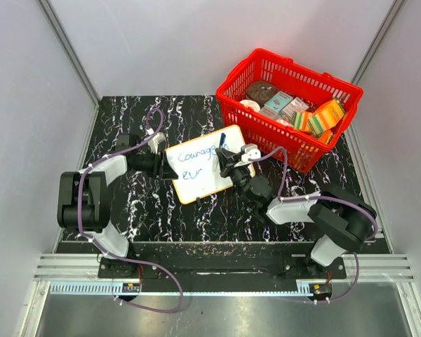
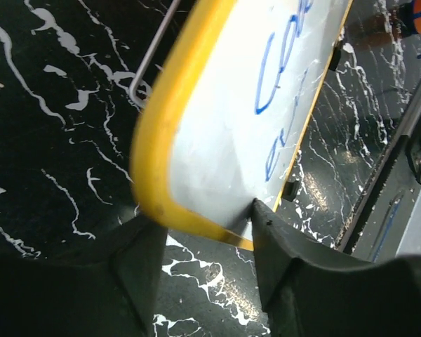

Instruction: Write a sentence on the whiteboard

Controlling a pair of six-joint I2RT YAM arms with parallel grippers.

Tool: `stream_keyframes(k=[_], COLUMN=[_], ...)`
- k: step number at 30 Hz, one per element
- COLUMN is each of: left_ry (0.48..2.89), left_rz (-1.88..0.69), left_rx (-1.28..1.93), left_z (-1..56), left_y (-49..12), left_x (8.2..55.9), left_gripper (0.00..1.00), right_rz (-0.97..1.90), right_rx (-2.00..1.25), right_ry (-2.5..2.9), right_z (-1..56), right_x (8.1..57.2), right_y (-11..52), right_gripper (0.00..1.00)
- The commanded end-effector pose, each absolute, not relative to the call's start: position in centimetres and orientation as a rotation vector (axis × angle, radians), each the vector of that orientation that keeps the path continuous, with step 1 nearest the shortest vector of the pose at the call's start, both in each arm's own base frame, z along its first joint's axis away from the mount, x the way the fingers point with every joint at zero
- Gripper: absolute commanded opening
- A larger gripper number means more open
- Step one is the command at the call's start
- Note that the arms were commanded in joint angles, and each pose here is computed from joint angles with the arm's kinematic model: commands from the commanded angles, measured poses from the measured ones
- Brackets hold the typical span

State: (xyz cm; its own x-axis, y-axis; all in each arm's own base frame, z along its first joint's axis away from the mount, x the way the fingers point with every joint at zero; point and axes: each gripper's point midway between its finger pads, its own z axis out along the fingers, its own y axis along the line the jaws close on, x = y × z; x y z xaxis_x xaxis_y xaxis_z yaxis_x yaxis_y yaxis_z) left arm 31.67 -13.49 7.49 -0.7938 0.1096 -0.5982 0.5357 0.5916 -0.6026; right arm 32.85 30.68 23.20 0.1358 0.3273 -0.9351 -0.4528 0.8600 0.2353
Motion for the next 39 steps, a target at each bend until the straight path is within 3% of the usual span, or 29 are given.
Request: stream_keyframes(k=[1,11,18,21,28,33,39], left_ry=[2.306,2.266,2.088,1.898,1.660,1.602,1.638], left_rz=[-0.851,-0.652,-0.446,-0.512,-1.052,-1.318,-1.366], left_rx=[0.564,0.636,0.698,0.755,1.076,1.205,1.281], left_z=[7.0,9.6,16.3,23.0,31.8,33.2,31.2], left_y=[-11.2,-9.3,-7.8,-9.8,-20.3,-25.6,-28.4], left_x=[33.3,32.8,32.6,32.5,27.5,24.6,23.5], left_gripper=[0.57,0.87,0.97,0.99,0.99,0.99,0.99], right_rz=[0.638,0.646,0.716,0.791,1.059,1.169,1.206], right_rx=[0.054,0.043,-0.011,-0.090,-0.249,-0.269,-0.226], right_ry=[1.092,1.071,1.091,1.108,1.143,1.128,1.099], right_z=[30.0,30.9,31.6,32.4,34.8,35.9,37.0], right_x=[32.0,31.4,29.9,28.4,26.3,25.2,25.0], right_y=[27.8,27.3,27.5,28.5,31.1,31.7,31.4], right_gripper=[0.00,0.00,0.00,0.00,0.00,0.00,0.00])
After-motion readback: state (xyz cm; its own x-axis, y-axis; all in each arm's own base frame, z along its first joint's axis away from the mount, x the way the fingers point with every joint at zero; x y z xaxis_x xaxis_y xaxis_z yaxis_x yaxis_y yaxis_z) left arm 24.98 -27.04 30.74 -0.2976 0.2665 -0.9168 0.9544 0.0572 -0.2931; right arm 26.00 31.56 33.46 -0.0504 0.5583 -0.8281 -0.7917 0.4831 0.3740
